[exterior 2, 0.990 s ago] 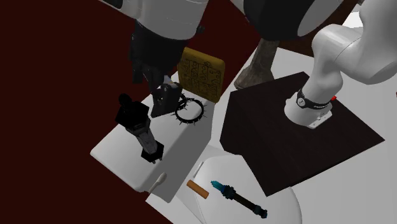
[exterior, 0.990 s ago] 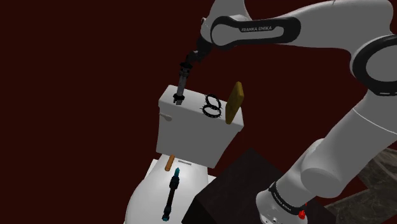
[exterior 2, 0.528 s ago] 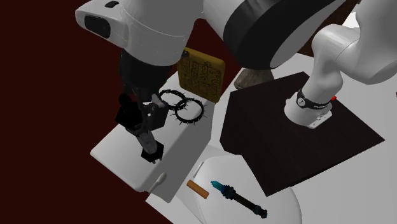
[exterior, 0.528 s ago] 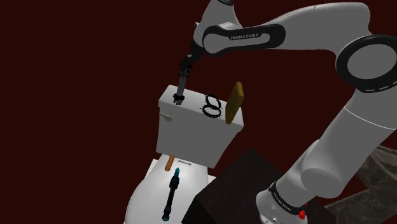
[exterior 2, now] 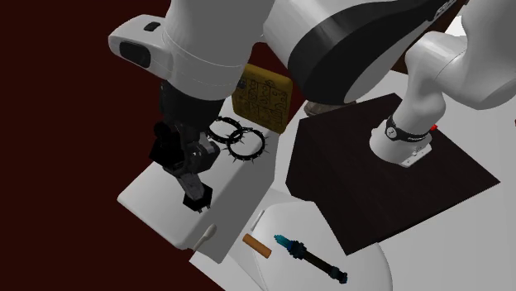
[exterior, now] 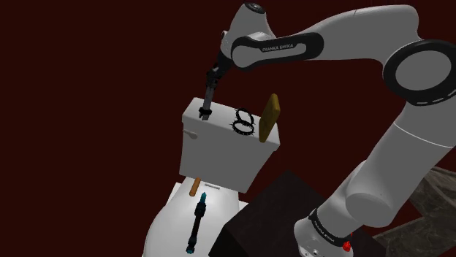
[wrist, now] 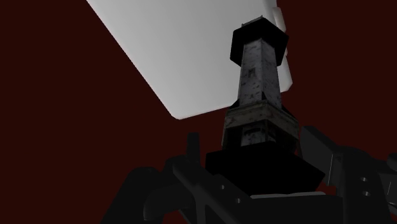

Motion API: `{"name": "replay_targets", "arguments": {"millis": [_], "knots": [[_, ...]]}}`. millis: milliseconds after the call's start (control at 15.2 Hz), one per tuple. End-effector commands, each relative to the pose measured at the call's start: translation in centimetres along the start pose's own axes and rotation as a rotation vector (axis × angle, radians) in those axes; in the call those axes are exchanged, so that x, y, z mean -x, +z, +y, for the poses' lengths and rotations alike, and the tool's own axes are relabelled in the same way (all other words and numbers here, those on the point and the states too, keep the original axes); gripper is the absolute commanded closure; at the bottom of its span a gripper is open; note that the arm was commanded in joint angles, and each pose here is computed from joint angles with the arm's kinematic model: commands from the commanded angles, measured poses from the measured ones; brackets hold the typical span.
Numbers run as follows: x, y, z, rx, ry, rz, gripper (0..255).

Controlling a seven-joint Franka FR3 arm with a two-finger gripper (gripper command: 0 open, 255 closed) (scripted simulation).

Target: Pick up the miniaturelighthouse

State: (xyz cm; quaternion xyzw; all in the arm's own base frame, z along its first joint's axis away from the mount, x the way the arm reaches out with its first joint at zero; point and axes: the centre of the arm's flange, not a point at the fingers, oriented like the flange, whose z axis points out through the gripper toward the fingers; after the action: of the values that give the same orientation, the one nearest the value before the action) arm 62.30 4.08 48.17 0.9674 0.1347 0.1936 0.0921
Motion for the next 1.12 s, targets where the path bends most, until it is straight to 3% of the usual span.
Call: {"name": "replay_targets", "arguments": {"millis": [0, 330, 1056], "knots": [[0.0, 0.1, 0.0, 0.0, 0.0, -0.001, 255], [0.0, 0.1, 0.0, 0.0, 0.0, -0.001, 255], [-2.0, -5.2, 1.4, 0.0, 0.0, -0.001, 255]]}}
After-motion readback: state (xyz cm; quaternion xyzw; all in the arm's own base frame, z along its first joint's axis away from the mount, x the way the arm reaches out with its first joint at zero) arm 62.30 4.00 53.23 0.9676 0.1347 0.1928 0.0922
